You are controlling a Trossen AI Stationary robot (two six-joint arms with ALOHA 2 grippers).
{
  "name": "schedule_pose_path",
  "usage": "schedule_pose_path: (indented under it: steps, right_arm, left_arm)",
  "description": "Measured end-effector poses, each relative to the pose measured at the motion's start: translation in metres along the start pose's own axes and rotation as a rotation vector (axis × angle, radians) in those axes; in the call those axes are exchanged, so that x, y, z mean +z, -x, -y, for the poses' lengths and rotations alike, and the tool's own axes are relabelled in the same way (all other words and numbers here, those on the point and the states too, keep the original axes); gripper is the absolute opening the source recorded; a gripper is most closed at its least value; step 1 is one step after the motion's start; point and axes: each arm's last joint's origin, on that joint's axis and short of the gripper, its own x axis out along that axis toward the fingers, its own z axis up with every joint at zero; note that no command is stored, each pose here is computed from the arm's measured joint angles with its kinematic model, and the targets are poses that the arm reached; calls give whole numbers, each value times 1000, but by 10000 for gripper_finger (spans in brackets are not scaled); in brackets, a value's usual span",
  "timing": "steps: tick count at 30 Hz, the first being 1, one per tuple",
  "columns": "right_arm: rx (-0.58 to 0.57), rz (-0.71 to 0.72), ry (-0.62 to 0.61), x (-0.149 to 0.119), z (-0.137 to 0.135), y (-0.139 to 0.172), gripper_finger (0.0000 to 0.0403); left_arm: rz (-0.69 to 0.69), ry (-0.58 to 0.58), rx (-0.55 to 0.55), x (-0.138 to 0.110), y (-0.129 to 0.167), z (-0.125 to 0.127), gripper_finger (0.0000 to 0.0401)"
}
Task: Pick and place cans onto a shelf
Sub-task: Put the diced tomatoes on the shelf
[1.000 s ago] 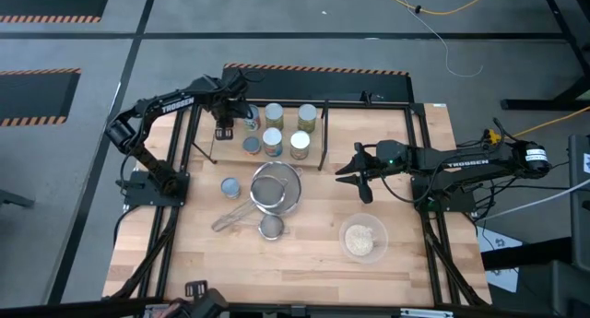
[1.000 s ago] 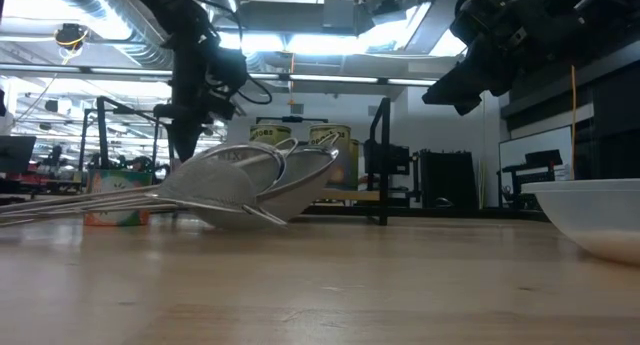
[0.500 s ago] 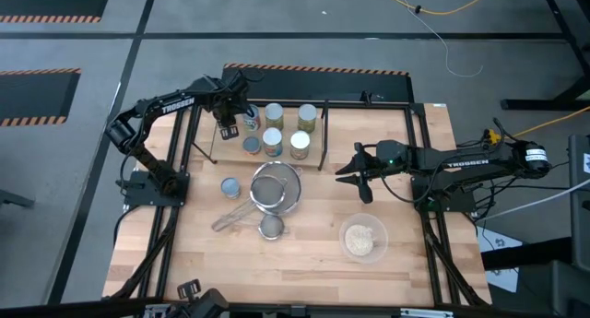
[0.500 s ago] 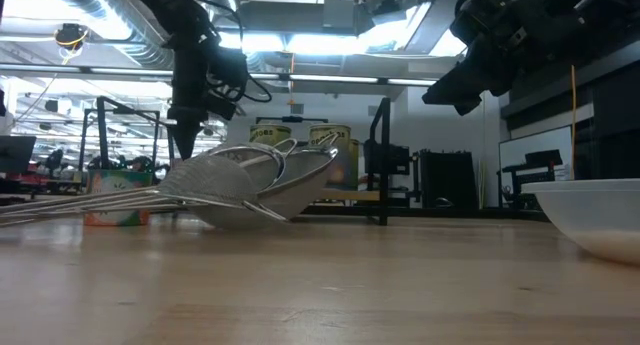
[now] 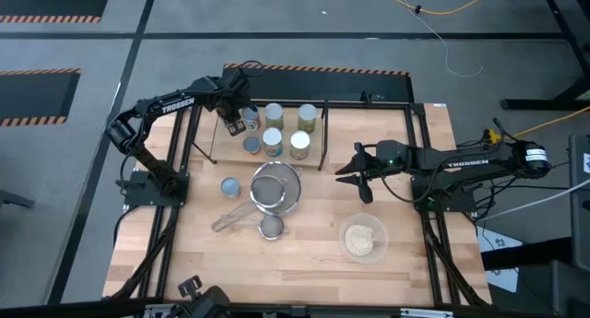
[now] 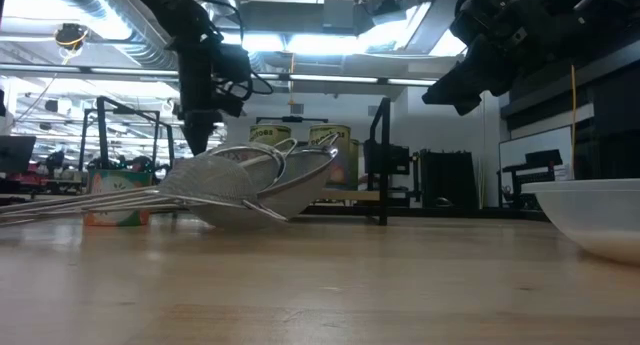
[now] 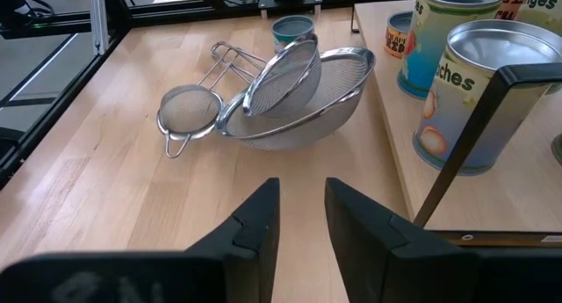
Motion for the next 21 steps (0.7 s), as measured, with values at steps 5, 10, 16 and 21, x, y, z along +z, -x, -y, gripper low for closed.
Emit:
schedule_pose_path:
  steps: [5,10,16,21]
  right_arm:
    - [0,0,0,0,0,0,98]
    - [0,0,1,0,0,0,98]
    - [0,0,2,0,0,0,98]
    - [0,-1,2,0,0,0,98]
  left_arm:
    - [1,43,1,0,0,0,81]
    - [-7,134,26,0,0,-1,81]
    - [-25,207,46,-2,0,-2,75]
    - [-27,210,43,-2,0,-2,40]
